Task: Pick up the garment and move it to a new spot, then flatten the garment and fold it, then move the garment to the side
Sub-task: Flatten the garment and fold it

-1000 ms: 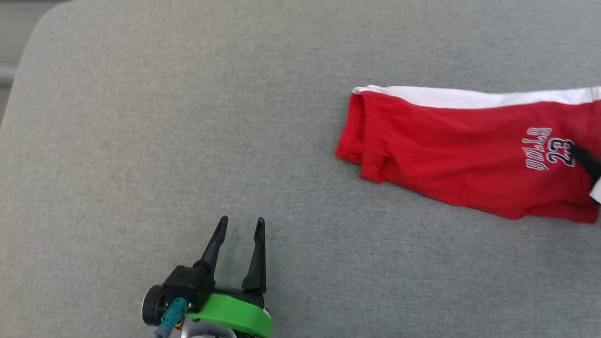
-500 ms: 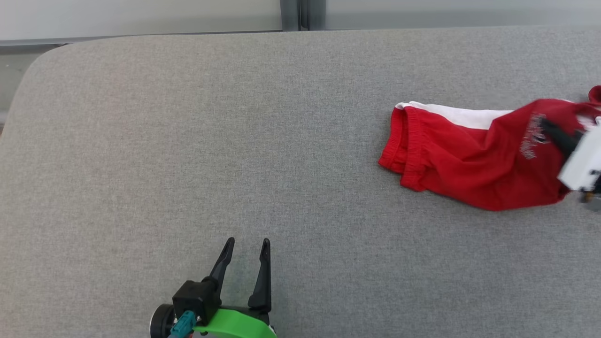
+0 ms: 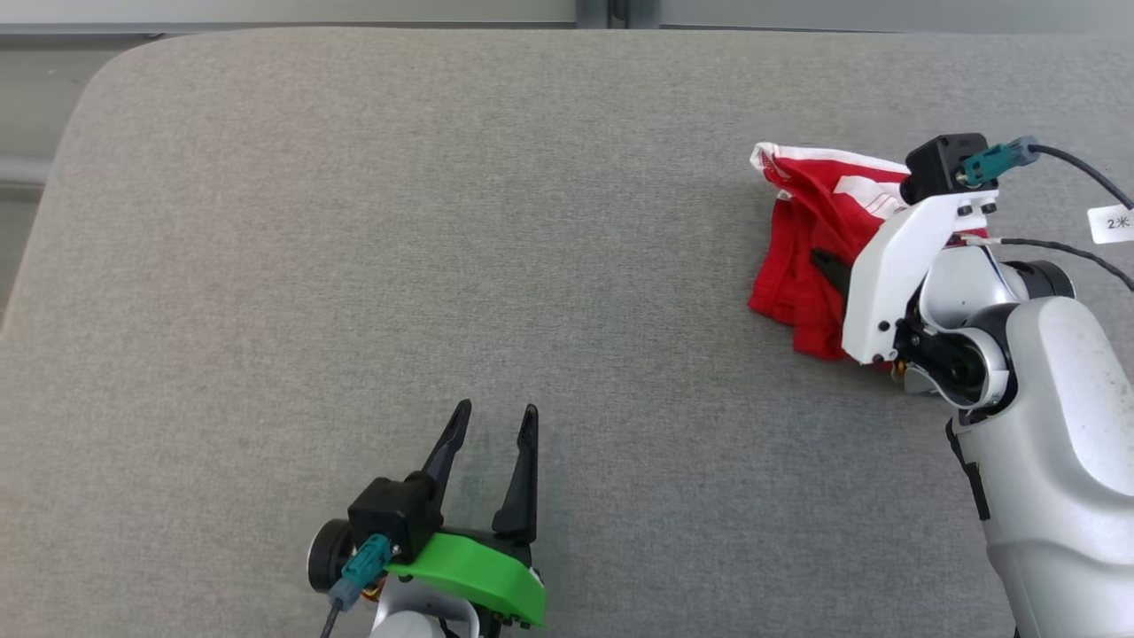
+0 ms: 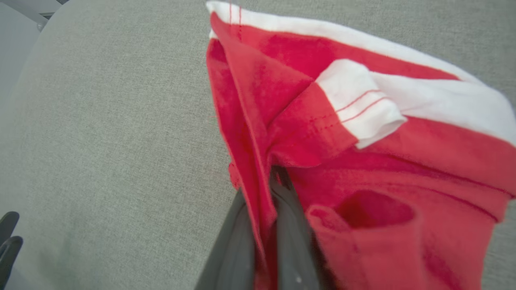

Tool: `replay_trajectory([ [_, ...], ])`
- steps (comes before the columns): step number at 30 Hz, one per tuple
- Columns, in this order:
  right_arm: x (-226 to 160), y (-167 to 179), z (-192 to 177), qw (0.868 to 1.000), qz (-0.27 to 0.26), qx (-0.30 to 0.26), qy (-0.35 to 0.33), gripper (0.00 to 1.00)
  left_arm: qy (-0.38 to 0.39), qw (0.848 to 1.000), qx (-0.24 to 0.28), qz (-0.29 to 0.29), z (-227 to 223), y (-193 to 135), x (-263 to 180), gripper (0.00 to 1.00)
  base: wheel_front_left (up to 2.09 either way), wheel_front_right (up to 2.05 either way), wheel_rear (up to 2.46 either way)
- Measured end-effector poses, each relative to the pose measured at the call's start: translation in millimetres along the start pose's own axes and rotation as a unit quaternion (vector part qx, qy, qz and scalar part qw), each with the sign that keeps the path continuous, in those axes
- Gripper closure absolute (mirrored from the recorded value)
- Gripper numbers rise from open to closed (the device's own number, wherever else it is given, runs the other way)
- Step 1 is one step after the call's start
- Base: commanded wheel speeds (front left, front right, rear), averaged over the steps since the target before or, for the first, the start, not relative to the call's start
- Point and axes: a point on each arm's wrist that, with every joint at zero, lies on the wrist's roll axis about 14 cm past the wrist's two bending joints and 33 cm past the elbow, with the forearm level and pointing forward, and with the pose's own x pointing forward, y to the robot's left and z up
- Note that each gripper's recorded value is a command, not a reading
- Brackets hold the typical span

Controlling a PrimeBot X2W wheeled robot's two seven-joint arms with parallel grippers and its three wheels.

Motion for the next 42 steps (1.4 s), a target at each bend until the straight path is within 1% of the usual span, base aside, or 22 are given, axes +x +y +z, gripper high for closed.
replay_trajectory([
  [2, 2.8, 3.6, -0.3, 1.000, 0.002, -0.002, -0.005, 1.00, -0.003, 1.000, 0.000, 0.009, 2.2, 5.8, -1.2, 0.00, 0.00, 0.00, 0.00],
  [3, 3.3, 6.0, -0.9, 1.000, 0.005, 0.000, -0.008, 0.98, -0.004, 1.000, 0.000, 0.012, 2.3, 7.8, -2.2, 0.00, 0.00, 0.00, 0.00],
  [4, 3.3, 7.9, -2.0, 1.000, 0.007, 0.002, -0.010, 0.83, -0.004, 1.000, -0.001, 0.014, 2.2, 9.3, -3.0, 0.00, 0.00, 0.00, 0.00],
  [5, 3.1, 10.4, -2.7, 1.000, 0.009, 0.001, -0.014, 0.44, -0.002, 1.000, -0.001, 0.016, 1.0, 10.7, -4.2, 0.00, 0.00, 0.00, 0.00],
  [6, 2.4, 12.8, -2.0, 1.000, 0.012, 0.000, -0.020, 0.00, 0.001, 1.000, -0.002, 0.018, -1.1, 11.9, -5.6, 0.00, 0.00, 0.00, 0.00],
  [10, -4.7, 24.5, 1.1, 0.998, 0.028, 0.004, -0.053, 0.00, 0.008, 1.000, -0.005, 0.008, -6.3, 7.1, -8.3, 0.00, 0.00, 0.00, 0.00],
  [13, -18.8, 43.0, 13.1, 0.993, 0.053, -0.003, -0.103, 0.00, 0.011, 1.000, -0.005, 0.007, -8.7, 5.7, -11.7, 0.00, 0.00, 0.00, 0.00],
  [15, -30.0, 55.3, 9.8, 0.990, 0.071, -0.012, -0.119, 0.00, 0.012, 1.000, -0.005, 0.008, -9.6, 6.2, -15.0, 0.00, 0.00, 0.00, 0.00],
  [17, -48.1, 52.8, 10.1, 0.985, 0.069, -0.011, -0.157, 0.00, 0.011, 1.000, -0.002, 0.010, -9.7, 7.6, -19.2, 0.00, 0.00, 0.00, 0.00],
  [19, -67.1, 43.5, 11.3, 0.979, 0.055, -0.025, -0.194, 0.00, 0.006, 1.000, -0.001, 0.011, -7.2, 8.0, -22.6, 0.00, 0.00, 0.00, 0.00],
  [21, -89.0, 26.4, 13.7, 0.969, 0.024, -0.041, -0.243, 0.00, 0.000, 1.000, -0.001, 0.016, -4.5, 10.5, -27.3, 0.00, 0.00, 0.00, 0.00],
  [23, -113.1, -0.2, 9.8, 0.955, -0.021, -0.050, -0.290, 0.00, -0.009, 1.000, 0.001, 0.018, 0.6, 12.3, -31.9, 0.00, 0.00, 0.00, 0.00],
  [26, -141.7, -36.6, -11.7, 0.938, -0.090, -0.079, -0.325, 0.00, -0.030, 0.999, 0.005, 0.020, 12.3, 14.4, -37.0, 0.00, 0.00, 0.00, 0.00],
  [27, -151.6, -49.0, -20.2, 0.932, -0.111, -0.073, -0.338, 0.00, -0.037, 0.999, 0.008, 0.022, 16.7, 15.8, -38.6, 0.00, 0.00, 0.00, 0.00],
  [30, -173.4, -73.1, -51.8, 0.917, -0.158, -0.067, -0.359, 0.00, -0.055, 0.998, 0.017, 0.020, 26.4, 16.5, -45.0, 0.00, 0.00, 0.00, 0.00],
  [34, -193.4, -92.4, -90.8, 0.914, -0.202, -0.052, -0.347, 0.00, -0.084, 0.996, 0.025, 0.031, 42.8, 23.4, -56.2, 0.00, 0.00, 0.00, 0.00],
  [35, -199.5, -97.0, -93.9, 0.911, -0.214, -0.049, -0.348, 0.00, -0.092, 0.995, 0.028, 0.034, 47.8, 24.6, -57.3, 0.00, 0.00, 0.00, 0.00],
  [37, -216.7, -104.7, -91.8, 0.898, -0.239, -0.040, -0.368, 0.00, -0.105, 0.994, 0.028, 0.034, 55.6, 24.8, -58.9, 0.00, 0.00, 0.00, 0.00],
  [38, -220.5, -106.1, -96.5, 0.895, -0.247, -0.034, -0.369, 0.00, -0.105, 0.994, 0.028, 0.032, 55.5, 24.4, -60.3, 0.00, 0.00, 0.00, 0.00],
  [40, -222.6, -105.6, -110.4, 0.897, -0.257, -0.026, -0.358, 0.00, -0.104, 0.994, 0.029, 0.035, 54.2, 26.3, -63.7, 0.00, 0.00, 0.00, 0.00],
  [42, -225.3, -104.7, -117.0, 0.896, -0.264, -0.018, -0.356, 0.00, -0.104, 0.993, 0.033, 0.038, 53.9, 28.4, -66.5, 0.00, 0.00, 0.00, 0.00],
])
